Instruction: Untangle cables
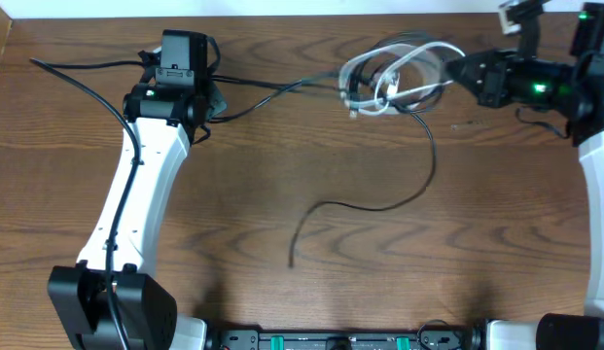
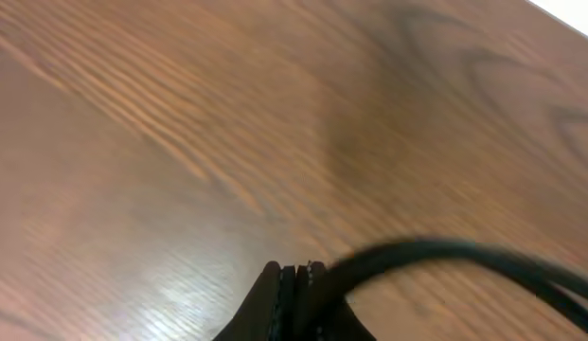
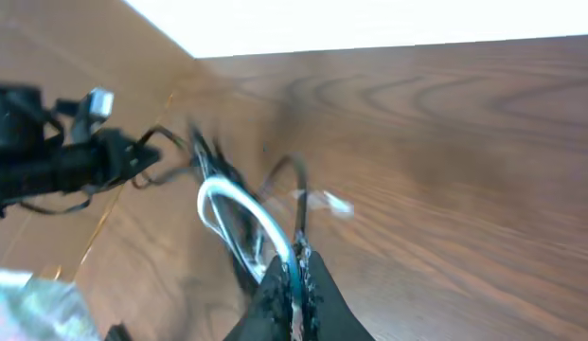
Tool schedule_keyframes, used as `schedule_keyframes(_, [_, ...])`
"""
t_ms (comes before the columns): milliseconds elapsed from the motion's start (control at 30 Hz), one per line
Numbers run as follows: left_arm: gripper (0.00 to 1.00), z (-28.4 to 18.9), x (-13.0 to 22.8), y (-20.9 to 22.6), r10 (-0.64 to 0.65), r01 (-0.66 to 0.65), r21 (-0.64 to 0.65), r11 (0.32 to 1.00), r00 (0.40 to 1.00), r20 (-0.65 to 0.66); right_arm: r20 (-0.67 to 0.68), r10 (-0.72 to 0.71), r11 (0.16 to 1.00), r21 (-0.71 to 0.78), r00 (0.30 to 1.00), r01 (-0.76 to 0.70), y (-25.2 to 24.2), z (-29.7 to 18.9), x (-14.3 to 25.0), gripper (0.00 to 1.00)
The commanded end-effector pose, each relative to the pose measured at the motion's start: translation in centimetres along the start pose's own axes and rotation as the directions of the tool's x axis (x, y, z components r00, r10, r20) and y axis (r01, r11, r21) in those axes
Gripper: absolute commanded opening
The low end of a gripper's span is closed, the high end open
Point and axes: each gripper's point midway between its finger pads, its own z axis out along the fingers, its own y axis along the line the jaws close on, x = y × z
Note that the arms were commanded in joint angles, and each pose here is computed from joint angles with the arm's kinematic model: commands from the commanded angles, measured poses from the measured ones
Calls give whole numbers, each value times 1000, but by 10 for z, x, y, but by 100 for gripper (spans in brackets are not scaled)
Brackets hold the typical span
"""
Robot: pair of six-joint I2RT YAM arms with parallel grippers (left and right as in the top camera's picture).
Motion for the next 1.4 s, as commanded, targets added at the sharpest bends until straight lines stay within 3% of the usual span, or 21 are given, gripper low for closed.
schedule_keyframes(0, [7,0,-7,14,60,-60,-43,997,998,15,21,13,1000,11,1000,-13,-2,-7,-5,1])
schedule_keyframes(200, [8,0,5,13,75,-76,-23,997,996,-40,13,17,1000,26,1000,-17,-3,-5,-3,1])
schedule_keyframes(433, [11,-6,29,-23,207,-175,216,961,969,-138,-37,27,994,103,999,-23,-11,8,8,1])
schedule_keyframes(567, [14,-9,38,-31,217,-166,267,949,961,-172,-69,36,991,131,997,-26,-19,19,15,1])
schedule_keyframes(633, [17,-10,40,-31,220,-167,268,949,959,-181,-85,44,989,144,995,-31,-24,26,18,1])
schedule_keyframes(767, [36,-10,45,-32,249,-193,272,943,950,-188,-117,63,989,143,991,-46,-36,43,23,3])
schedule_keyframes(833, [46,-11,48,-35,284,-226,282,932,941,-183,-133,72,989,140,988,-53,-44,53,26,8])
schedule_keyframes(1000, [61,-14,55,-44,327,-265,300,916,929,-176,-157,80,989,135,984,-59,-53,70,30,23])
schedule_keyframes(1367, [65,-8,75,-70,410,-333,343,878,894,-180,-162,72,990,135,984,-50,-60,83,31,33])
